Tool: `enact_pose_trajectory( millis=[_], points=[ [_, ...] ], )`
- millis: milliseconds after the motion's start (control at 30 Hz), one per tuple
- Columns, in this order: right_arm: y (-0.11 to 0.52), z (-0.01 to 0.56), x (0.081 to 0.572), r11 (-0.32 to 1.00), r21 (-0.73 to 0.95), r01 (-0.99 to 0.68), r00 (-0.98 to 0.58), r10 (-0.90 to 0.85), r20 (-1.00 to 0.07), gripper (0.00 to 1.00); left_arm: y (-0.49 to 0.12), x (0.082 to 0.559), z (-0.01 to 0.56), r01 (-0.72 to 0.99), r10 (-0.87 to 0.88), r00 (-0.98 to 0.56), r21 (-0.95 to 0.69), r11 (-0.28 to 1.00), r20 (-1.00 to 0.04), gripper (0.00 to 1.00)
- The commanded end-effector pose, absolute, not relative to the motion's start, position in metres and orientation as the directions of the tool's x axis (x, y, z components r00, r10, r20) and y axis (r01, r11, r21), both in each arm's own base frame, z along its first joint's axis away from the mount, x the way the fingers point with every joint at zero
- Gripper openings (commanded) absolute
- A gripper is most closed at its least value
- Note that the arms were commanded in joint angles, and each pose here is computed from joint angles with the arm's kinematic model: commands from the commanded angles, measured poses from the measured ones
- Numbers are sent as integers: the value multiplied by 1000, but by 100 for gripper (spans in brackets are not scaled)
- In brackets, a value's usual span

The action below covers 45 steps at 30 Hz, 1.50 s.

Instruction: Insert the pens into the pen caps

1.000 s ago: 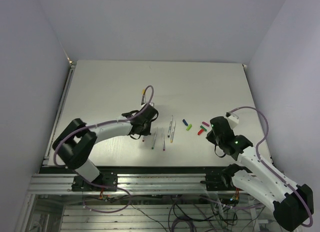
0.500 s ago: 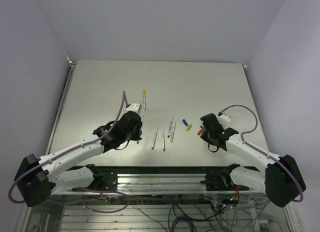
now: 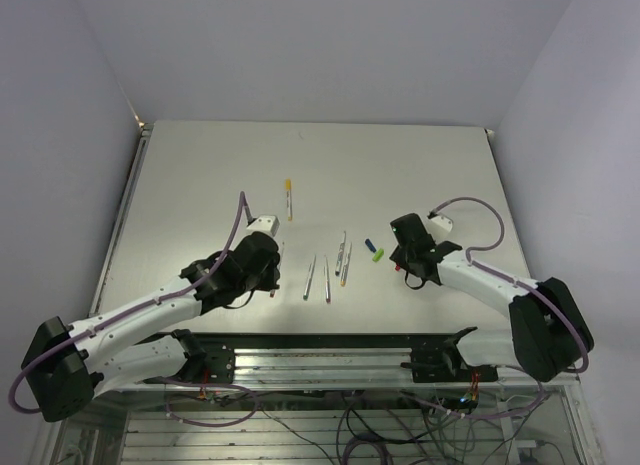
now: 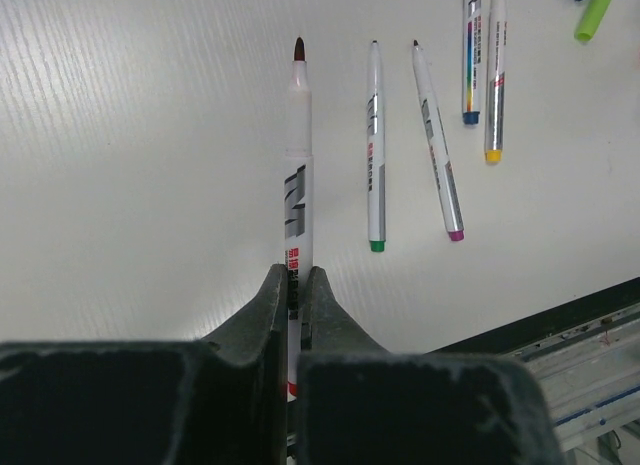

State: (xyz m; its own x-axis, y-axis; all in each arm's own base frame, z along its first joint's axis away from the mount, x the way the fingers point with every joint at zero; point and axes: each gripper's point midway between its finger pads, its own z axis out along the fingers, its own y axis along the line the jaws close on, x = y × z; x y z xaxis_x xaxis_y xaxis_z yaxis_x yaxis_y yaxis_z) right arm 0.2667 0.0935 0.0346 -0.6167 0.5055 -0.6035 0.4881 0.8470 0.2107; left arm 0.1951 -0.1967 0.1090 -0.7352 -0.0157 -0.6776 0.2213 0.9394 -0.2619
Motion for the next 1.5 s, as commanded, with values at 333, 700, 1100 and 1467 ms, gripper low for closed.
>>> enact_pose_trajectory(
  millis=[333,700,1100,1467],
  points=[
    [85,27,277,823,156,546,-590,510,-627,32,-205,192,110,240,-17,-737,-285,928,-675,7],
    [82,10,275,827,94,554,-620,485,-617,29,-206,192,107,239,-16,-742,-287,928,-670,7],
    [79,-4,251,828,76,555,-659,494,-567,0,-207,192,106,238,-13,-744,-284,929,-668,7],
    [125,74,268,881,380,282,-607,471,-641,0,-225,194,126,311,-33,-706,-352,883,-707,7]
  ],
)
